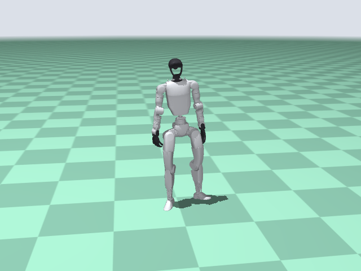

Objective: In place motions

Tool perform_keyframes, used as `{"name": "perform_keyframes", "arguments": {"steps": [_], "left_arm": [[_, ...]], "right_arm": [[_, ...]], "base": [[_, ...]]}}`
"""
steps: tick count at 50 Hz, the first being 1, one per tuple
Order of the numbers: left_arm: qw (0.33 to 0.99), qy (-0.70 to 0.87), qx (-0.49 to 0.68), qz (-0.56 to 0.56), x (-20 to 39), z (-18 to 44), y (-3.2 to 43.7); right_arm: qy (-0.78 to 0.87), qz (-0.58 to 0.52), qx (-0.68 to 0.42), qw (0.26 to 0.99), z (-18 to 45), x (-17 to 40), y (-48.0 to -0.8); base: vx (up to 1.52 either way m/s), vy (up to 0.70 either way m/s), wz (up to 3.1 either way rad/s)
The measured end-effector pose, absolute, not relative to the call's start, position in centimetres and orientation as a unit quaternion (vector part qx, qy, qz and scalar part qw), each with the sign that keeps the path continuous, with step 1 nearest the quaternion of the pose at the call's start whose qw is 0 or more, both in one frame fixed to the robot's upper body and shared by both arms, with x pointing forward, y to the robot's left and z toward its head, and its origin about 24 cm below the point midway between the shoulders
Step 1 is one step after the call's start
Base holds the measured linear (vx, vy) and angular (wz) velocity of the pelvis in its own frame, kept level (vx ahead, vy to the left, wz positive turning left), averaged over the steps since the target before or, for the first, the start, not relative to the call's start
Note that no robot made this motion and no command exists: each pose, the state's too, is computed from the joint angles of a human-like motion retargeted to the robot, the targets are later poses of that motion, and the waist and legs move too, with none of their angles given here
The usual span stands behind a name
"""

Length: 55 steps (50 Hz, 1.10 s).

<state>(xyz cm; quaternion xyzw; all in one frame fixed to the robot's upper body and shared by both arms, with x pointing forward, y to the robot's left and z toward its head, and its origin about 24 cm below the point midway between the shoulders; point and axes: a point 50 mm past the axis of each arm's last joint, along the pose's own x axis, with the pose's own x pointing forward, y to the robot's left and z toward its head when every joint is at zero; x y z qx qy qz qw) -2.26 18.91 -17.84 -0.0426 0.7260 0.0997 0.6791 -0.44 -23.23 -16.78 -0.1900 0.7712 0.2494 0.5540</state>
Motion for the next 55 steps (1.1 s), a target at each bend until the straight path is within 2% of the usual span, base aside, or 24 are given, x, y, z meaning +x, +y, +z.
{"name": "perform_keyframes", "arguments": {"steps": [7,12,35,48,55], "left_arm": [[0.635,0.763,-0.053,0.112,-5.5,-17.4,18.9],[0.628,0.769,-0.054,0.108,-6.0,-17.3,18.8],[0.744,0.658,-0.048,0.102,2.2,-18.1,18.4],[0.684,0.711,-0.070,0.146,-1.8,-17.9,19.0],[0.657,0.739,-0.059,0.136,-4.0,-17.5,19.9]], "right_arm": [[0.795,0.230,-0.179,0.532,-16.5,-2.9,-23.6],[0.794,0.227,-0.178,0.535,-16.6,-2.9,-23.3],[0.716,0.280,-0.199,0.607,-17.3,2.0,-21.6],[0.700,0.262,-0.238,0.620,-17.3,2.6,-22.2],[0.684,0.257,-0.274,0.625,-17.4,3.4,-22.0]], "base": [[0.00,0.00,0.00],[0.00,0.00,0.00],[0.01,0.10,0.09],[-0.04,0.19,-0.26],[-0.16,0.03,-0.53]]}}
